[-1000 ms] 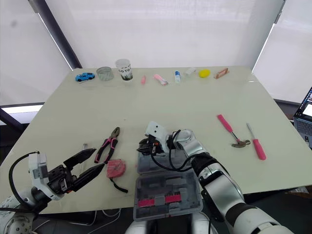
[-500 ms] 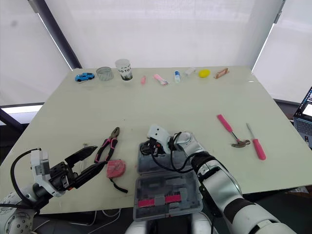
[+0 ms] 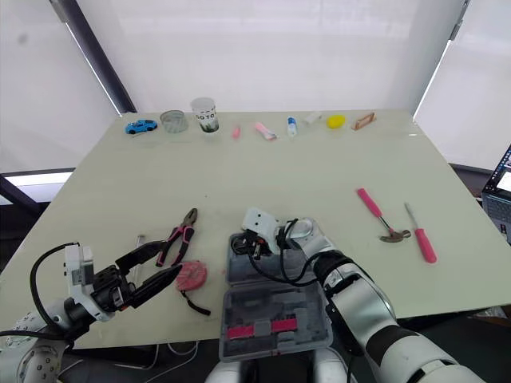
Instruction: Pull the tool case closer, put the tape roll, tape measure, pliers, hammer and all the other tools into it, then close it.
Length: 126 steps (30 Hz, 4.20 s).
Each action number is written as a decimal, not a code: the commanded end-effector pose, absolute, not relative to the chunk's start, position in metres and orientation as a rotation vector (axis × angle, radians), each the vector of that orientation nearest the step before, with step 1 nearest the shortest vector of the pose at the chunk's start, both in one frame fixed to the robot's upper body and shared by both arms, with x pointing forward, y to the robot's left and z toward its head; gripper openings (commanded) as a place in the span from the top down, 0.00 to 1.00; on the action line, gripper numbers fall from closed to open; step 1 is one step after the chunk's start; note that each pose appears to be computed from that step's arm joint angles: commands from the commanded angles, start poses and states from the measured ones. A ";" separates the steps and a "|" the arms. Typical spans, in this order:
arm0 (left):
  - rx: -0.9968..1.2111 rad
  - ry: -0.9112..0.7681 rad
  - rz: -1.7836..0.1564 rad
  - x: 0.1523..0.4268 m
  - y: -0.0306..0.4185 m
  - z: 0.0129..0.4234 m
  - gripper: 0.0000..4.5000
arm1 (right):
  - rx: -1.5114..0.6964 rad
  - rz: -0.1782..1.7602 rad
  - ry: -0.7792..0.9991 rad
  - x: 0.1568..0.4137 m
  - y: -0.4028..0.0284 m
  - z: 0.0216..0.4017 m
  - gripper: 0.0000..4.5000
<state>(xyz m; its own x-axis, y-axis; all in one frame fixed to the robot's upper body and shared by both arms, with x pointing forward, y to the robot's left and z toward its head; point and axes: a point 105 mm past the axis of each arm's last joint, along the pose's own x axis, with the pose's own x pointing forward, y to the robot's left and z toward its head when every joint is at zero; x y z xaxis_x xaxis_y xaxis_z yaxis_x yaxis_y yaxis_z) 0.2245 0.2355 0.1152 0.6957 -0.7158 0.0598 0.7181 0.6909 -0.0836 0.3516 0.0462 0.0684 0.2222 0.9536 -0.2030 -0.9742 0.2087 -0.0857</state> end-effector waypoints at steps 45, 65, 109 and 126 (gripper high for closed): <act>-0.049 0.232 -0.421 0.198 0.259 0.074 0.00 | -0.122 0.878 -0.001 0.246 -0.202 0.113 0.02; -0.086 0.391 -0.115 0.199 0.220 0.040 0.00 | -0.170 1.455 -0.085 0.240 -0.125 0.159 0.02; -0.074 0.624 -0.193 0.165 0.218 0.015 0.99 | -0.162 1.475 -0.089 0.222 -0.116 0.154 0.00; -0.011 0.505 -0.428 0.158 0.233 0.069 0.25 | -0.115 1.479 -0.136 0.218 -0.099 0.158 0.00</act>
